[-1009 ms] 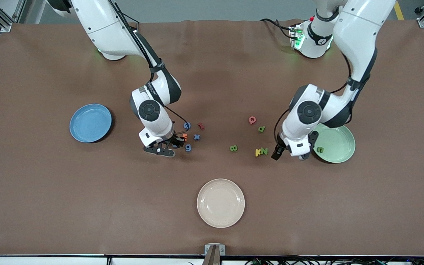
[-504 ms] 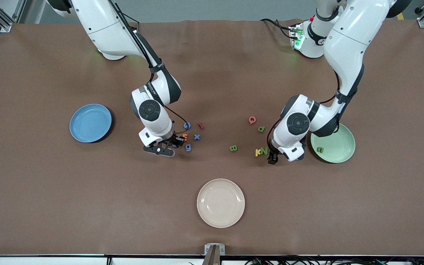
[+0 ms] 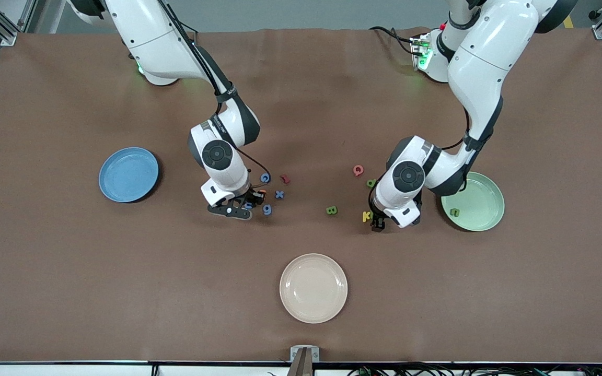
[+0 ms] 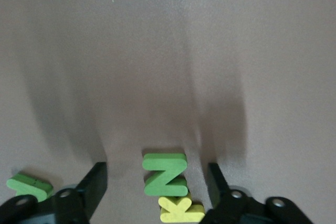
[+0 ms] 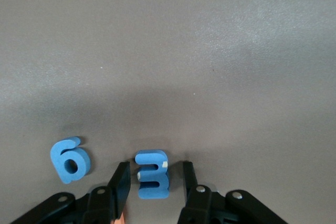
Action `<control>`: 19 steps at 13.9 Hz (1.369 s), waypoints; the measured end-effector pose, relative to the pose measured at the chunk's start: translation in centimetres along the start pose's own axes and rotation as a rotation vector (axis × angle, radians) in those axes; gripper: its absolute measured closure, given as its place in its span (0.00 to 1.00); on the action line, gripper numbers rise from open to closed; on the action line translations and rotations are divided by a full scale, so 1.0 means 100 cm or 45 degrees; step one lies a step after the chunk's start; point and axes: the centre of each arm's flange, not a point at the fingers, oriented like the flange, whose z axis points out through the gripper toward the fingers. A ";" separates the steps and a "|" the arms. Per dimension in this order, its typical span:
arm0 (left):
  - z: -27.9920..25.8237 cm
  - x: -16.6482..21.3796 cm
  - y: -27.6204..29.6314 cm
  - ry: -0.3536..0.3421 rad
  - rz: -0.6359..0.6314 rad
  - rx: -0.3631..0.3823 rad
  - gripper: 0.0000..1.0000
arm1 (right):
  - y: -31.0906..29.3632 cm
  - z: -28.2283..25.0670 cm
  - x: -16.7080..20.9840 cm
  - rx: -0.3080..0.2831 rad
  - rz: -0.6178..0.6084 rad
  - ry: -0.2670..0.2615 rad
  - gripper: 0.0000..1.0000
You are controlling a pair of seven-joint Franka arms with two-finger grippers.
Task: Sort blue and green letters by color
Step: 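Grasp the green Z with the left gripper while the right gripper grasps blue 3, then carry the Z to the green plate while the right gripper carries 3 to blue plate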
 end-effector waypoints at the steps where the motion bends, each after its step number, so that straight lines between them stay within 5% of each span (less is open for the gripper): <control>1: -0.002 0.000 0.001 0.008 0.013 -0.010 0.33 | 0.000 0.000 0.000 -0.002 -0.003 0.002 0.59; 4: -0.007 -0.001 0.005 0.035 0.053 -0.034 0.63 | 0.001 0.000 0.000 -0.006 -0.008 0.005 0.73; 11: -0.071 0.080 0.017 0.144 0.355 0.124 0.65 | 0.022 -0.012 0.019 -0.078 -0.023 -0.004 0.72; 14: -0.083 0.108 0.018 0.147 0.473 0.165 0.65 | 0.061 -0.059 0.042 -0.133 -0.074 -0.045 0.72; 19: -0.074 0.162 0.014 0.116 0.623 0.227 0.65 | 0.174 -0.118 0.034 -0.114 -0.212 -0.089 0.72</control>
